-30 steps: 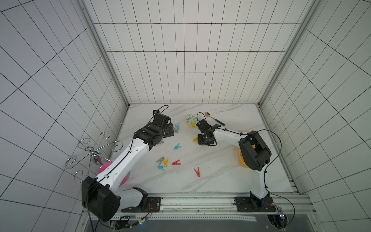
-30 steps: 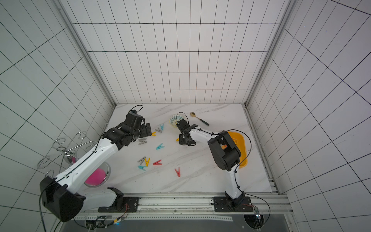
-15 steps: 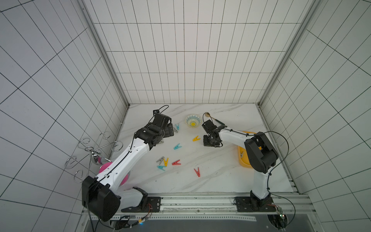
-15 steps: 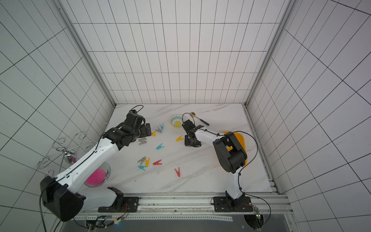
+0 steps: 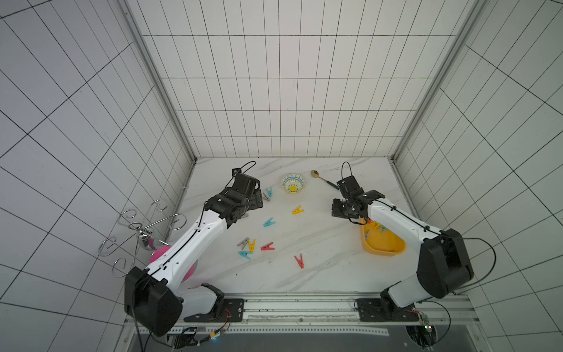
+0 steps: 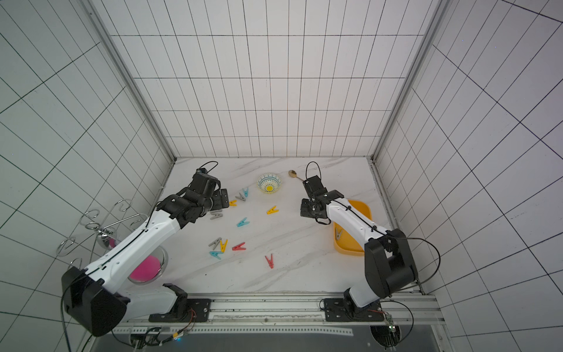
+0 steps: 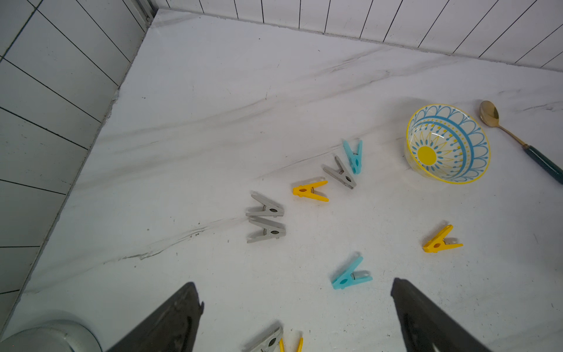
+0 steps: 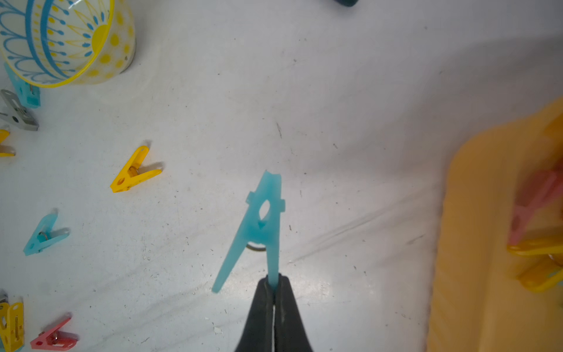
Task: Put the clothespins into the storage box
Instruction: Pick up the clothespin from the center of the board, then place the clothespin in the storage box.
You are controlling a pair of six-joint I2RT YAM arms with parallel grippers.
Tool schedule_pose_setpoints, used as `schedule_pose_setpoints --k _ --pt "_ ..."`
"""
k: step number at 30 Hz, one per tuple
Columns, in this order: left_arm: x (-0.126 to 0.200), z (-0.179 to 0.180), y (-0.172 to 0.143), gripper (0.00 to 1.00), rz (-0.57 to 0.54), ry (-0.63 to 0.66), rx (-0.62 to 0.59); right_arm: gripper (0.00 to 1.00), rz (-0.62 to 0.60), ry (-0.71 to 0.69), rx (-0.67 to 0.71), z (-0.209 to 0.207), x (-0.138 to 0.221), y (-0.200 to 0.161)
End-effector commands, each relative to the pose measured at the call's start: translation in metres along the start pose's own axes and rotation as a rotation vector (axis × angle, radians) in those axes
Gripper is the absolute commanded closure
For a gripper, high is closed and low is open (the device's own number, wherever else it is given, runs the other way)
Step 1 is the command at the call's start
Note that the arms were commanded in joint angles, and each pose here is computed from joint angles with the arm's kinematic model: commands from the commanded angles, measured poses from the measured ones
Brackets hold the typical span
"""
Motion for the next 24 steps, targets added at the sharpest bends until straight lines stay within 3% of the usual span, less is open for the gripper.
schedule_pose_setpoints --k 1,11,17,24 --pt "0.008 0.0 0.014 0.01 -0.044 -0.013 0.018 1.0 0.044 -0.058 -0.019 -0.034 0.004 -0.011" --pt "0.014 -0.001 0.011 0.01 -0.075 -0.042 0.031 1.0 0.001 -0.126 -0.167 -0.094 0.023 -0.004" --pt "0.016 -0.004 0.016 0.01 -0.096 -0.062 0.057 1.0 -0.002 -0.209 -0.228 -0.127 0.015 -0.011" --pt "0.016 -0.018 0.021 0.01 -0.101 -0.126 0.067 1.0 -0.044 -0.19 -0.344 -0.153 0.021 0.003"
Point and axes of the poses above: each gripper's point midway between its finger pads, its own x axis back along the fingers, its own z axis along the line the jaws close on, y = z × x, the point moved 1 cm from there along x, back along the fingers, and after that the axes turned 14 degrees about -x, right-handed, at the moved point
